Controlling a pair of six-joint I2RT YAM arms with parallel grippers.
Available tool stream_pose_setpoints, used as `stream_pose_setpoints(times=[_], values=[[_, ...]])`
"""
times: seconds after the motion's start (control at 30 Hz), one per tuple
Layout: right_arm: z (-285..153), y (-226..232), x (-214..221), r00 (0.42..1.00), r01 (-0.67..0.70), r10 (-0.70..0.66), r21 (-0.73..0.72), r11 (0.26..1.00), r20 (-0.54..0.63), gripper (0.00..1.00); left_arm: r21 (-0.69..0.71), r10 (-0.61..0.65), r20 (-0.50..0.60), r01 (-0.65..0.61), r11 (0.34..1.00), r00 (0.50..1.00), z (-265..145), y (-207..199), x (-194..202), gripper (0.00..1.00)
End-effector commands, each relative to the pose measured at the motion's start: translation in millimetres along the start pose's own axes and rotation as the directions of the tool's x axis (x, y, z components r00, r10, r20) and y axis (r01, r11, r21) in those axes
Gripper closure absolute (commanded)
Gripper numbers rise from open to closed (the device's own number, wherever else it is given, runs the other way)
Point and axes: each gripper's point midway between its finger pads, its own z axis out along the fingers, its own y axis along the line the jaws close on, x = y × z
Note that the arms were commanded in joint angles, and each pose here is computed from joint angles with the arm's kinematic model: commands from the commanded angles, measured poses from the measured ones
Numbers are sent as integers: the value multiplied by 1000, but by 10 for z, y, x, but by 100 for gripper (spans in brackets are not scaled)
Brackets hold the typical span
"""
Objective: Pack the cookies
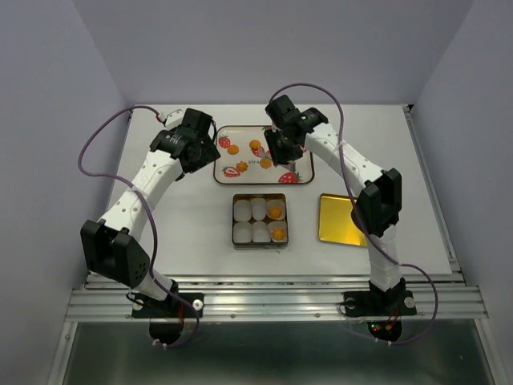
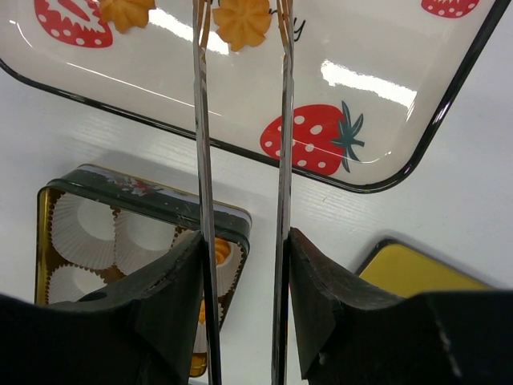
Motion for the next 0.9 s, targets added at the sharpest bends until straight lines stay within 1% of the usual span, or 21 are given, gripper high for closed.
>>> stream_pose_setpoints(times=[0.0,0.27,0.87], values=[[18,25,-106,999,10,-9,-18,1000,41,51,11,10,30,-10,1000,999,-79,23,-46,1],[92,4,47,1000,19,-19,-12,1000,-4,50,10,23,37,-24,1000,999,-42,9,-68,1],[236,101,209,997,63,-64,-9,998,-48,48,9,22,32,-23,1000,999,6,17,-21,1]])
